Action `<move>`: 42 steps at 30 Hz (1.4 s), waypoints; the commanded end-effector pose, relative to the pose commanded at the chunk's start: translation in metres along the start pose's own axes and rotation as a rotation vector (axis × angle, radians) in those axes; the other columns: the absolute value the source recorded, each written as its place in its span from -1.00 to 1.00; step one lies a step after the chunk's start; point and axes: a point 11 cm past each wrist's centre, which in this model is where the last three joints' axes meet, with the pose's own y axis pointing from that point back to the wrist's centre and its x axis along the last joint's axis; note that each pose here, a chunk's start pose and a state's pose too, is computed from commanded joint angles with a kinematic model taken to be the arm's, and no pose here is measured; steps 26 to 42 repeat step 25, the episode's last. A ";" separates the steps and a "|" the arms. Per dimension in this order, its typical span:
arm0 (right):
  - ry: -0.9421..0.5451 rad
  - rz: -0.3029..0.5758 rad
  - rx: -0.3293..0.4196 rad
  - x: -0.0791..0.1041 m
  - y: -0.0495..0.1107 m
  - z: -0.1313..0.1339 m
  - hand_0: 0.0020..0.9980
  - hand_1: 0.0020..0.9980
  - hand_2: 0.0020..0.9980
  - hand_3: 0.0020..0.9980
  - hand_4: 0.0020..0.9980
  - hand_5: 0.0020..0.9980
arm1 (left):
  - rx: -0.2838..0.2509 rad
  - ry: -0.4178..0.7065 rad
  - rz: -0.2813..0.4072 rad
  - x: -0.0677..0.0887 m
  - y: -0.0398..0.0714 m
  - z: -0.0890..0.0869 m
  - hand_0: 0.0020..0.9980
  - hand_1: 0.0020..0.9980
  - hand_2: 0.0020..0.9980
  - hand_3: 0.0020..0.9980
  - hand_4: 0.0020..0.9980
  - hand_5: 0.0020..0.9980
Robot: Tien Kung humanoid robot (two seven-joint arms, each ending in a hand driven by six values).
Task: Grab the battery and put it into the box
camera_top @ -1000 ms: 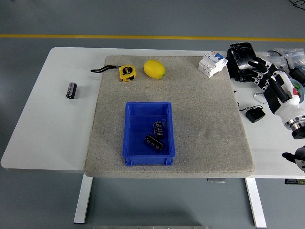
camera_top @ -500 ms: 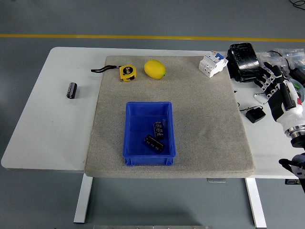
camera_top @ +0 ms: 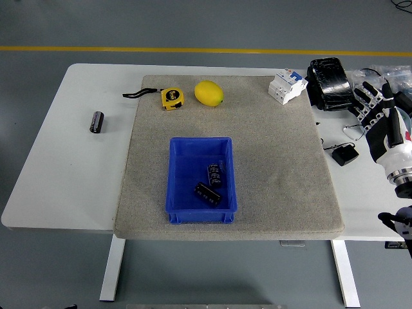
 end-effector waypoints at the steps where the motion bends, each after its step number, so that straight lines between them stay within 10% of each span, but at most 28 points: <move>1: 0.000 0.000 -0.001 0.000 0.000 0.000 0.81 0.70 0.74 0.77 1.00 0.86 | 0.001 -0.001 0.000 0.000 0.000 0.000 0.02 0.06 0.19 0.36 0.25 0.58; 42: 0.014 0.002 -0.033 0.005 0.010 0.010 0.81 0.69 0.73 0.75 1.00 0.87 | 0.004 0.002 -0.002 -0.004 0.000 -0.007 0.02 0.06 0.22 0.35 0.24 0.57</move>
